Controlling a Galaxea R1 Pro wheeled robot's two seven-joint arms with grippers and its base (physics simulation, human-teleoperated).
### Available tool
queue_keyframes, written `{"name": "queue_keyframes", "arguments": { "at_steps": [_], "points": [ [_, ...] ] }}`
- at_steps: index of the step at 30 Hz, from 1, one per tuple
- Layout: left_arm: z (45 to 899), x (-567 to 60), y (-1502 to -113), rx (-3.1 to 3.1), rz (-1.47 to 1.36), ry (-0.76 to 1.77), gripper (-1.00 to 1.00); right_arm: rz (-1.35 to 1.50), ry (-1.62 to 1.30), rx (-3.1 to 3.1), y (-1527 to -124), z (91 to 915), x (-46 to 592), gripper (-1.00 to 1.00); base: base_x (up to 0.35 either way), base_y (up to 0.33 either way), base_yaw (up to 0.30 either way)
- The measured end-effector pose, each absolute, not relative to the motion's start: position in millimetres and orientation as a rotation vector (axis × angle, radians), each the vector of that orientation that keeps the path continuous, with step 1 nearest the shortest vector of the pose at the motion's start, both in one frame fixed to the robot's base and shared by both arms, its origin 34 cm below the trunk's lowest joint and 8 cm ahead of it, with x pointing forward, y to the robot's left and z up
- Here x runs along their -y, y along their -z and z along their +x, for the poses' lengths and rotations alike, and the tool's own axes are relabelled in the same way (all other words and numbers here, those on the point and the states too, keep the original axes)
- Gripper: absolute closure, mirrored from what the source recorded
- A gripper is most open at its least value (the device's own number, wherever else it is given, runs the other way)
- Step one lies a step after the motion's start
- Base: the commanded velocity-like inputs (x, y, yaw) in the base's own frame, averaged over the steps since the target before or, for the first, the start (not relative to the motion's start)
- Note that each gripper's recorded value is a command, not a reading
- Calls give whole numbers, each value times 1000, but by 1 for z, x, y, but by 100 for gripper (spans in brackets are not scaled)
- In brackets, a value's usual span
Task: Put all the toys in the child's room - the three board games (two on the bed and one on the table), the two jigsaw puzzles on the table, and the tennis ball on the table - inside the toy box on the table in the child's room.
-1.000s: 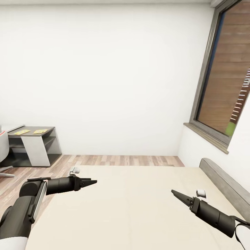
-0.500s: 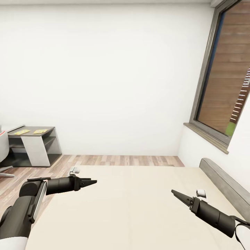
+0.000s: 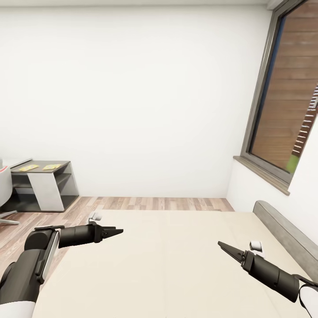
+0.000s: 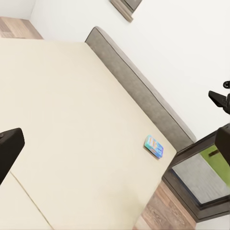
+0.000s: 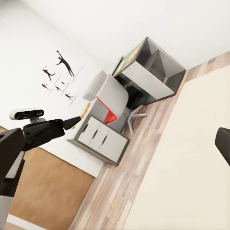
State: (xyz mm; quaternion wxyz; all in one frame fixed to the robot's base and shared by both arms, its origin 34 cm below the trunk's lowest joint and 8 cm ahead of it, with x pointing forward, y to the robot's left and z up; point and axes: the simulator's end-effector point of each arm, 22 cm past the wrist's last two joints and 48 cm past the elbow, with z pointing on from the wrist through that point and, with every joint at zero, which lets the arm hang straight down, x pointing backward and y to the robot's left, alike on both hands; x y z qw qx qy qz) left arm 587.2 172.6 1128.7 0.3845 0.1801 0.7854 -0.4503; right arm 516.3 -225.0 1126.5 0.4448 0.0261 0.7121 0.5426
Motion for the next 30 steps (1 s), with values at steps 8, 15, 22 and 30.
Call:
{"name": "queue_keyframes", "arguments": {
  "at_steps": [8,15,22,30],
  "points": [
    [587,-172,-1129,-2001,459,1148,-100,65,-1345,-1765,-1127,516,225,-100,-9,0,0],
    [587,-173,-1129,-2001,459,1148,-100,64,-1345,-1765,-1127,516,225,-100,-1,0,0],
    [587,-173,-1129,-2001,459,1147,-100,64,-1345,-1764,-1127,516,225,-100,0,-28,0],
    [587,-172,-1129,-2001,460,1147,-100,64,-1345,-1764,-1127,516,225,-100,0,-146,0]
  ]
}}
